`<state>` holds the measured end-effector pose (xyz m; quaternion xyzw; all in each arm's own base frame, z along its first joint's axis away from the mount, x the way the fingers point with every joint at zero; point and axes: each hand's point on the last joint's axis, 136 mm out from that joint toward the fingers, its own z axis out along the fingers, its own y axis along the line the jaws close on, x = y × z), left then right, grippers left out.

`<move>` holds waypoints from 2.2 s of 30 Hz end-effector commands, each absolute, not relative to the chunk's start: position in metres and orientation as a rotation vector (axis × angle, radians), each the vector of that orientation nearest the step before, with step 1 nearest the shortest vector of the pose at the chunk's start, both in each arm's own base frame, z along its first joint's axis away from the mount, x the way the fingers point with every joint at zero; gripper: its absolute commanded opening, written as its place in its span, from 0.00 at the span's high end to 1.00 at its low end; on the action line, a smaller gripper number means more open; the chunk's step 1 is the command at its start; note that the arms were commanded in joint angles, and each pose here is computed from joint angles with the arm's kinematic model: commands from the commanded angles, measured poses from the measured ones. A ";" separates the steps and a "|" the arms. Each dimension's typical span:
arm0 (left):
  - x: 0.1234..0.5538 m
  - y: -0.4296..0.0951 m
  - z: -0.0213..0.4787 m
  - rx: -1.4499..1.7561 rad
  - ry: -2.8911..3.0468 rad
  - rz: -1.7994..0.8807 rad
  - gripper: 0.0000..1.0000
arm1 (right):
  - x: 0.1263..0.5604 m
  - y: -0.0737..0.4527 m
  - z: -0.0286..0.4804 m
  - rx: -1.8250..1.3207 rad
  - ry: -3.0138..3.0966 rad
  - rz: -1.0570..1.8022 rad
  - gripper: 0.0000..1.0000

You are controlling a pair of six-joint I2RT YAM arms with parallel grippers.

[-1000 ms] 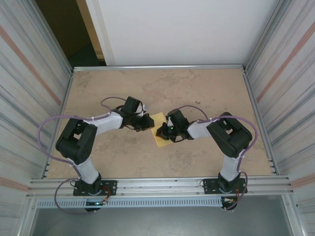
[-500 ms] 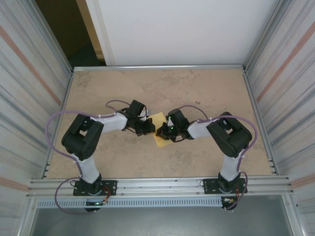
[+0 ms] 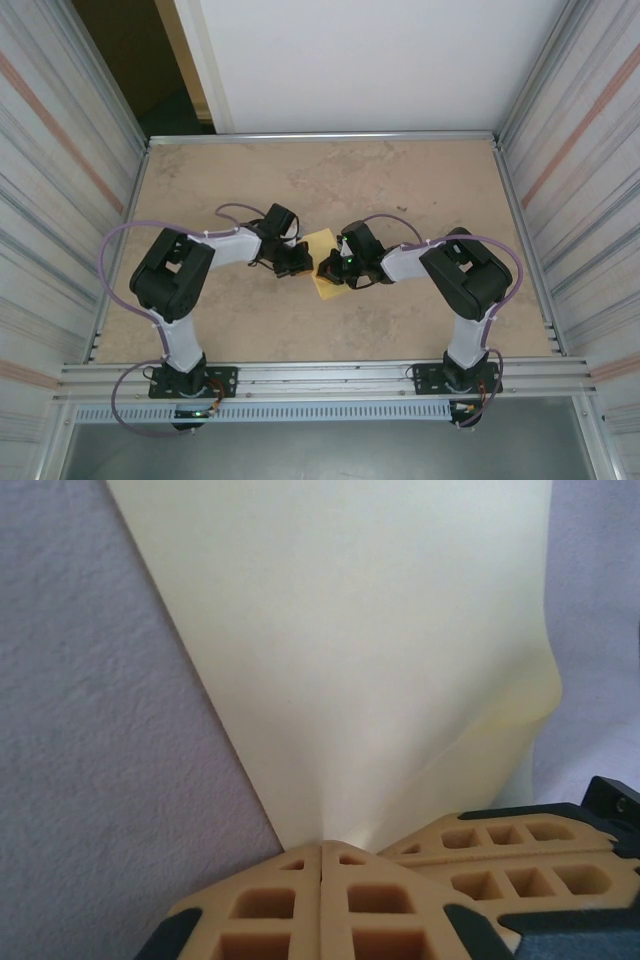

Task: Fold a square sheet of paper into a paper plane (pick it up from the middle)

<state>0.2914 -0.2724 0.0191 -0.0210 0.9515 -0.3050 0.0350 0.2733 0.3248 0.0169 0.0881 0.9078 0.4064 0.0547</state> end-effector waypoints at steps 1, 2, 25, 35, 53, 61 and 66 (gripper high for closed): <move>0.286 -0.268 0.008 -0.044 2.976 -0.870 1.00 | 0.265 0.319 0.005 0.285 2.806 1.197 1.00; 0.284 -0.268 0.005 -0.042 2.985 -0.862 1.00 | 0.267 0.320 0.009 0.280 2.796 1.206 1.00; 0.279 -0.257 -0.010 -0.015 3.047 -0.750 1.00 | 0.274 0.301 0.004 0.179 2.807 1.184 1.00; 0.311 -0.279 0.047 0.073 2.881 -0.872 1.00 | 0.262 0.268 -0.036 0.427 2.837 1.009 1.00; 0.251 -0.303 0.071 -0.046 2.763 -1.177 0.95 | 0.268 0.268 -0.033 0.799 2.743 0.987 1.00; 0.242 -0.312 0.042 -0.035 2.866 -1.147 0.97 | 0.269 0.269 -0.033 0.802 2.740 1.003 1.00; 0.244 -0.316 0.040 -0.013 2.868 -1.158 0.97 | 0.266 0.268 -0.036 0.785 2.752 0.991 1.00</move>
